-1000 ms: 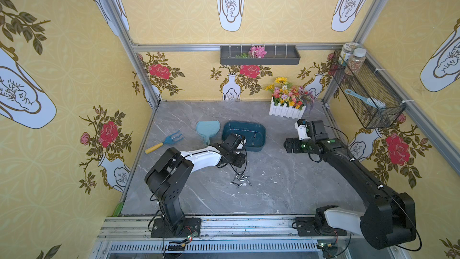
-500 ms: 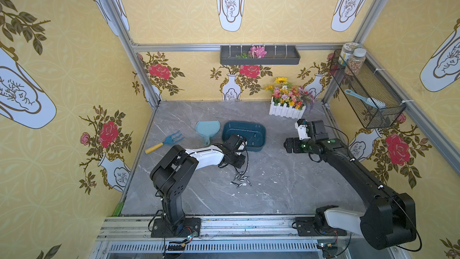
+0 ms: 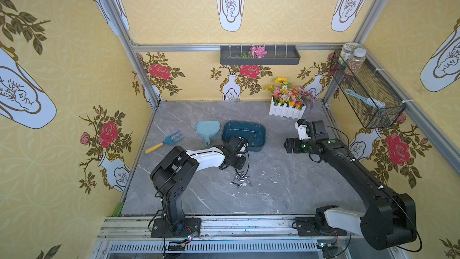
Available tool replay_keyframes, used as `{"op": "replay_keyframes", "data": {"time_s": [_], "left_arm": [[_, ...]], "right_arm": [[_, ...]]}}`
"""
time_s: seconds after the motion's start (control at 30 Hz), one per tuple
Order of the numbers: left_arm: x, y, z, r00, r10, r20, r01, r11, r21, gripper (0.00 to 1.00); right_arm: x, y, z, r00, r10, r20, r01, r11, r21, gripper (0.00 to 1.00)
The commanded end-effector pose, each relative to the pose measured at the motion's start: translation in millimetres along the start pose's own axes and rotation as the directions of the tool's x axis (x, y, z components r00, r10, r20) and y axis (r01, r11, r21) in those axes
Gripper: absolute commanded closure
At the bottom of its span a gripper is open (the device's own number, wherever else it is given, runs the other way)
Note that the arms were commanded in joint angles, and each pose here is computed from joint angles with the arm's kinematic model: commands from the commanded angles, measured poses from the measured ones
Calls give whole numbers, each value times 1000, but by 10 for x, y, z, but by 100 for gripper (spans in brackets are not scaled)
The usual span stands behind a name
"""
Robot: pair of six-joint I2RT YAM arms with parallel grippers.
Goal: Put the bit on the desktop into the storage box
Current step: Pick up the screwdriver bit from the center of the board.
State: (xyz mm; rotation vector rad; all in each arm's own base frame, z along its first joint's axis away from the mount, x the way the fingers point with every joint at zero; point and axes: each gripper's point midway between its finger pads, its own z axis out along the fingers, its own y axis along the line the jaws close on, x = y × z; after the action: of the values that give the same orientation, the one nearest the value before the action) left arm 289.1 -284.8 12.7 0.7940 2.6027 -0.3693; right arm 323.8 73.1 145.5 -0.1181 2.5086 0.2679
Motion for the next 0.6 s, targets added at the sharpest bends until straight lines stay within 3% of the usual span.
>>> {"op": "replay_keyframes", "data": {"time_s": [0.0,0.17,0.57], "left_arm": [[350,20,26,992,-6,-125,5,1000,-9,60],[349,32,56,992,-10,-129,8,1000,-18,68],[484,-1,104,975,-7,-221,-1,999,-34,74]], "right_arm": [[-47,8,3,1000,1,21,-1,1000,-5,3],[-48,8,-4,1000,1,23,-1,1000,-5,3],[-63,-6,-44,999,1,40,-1,1000,5,3]]}}
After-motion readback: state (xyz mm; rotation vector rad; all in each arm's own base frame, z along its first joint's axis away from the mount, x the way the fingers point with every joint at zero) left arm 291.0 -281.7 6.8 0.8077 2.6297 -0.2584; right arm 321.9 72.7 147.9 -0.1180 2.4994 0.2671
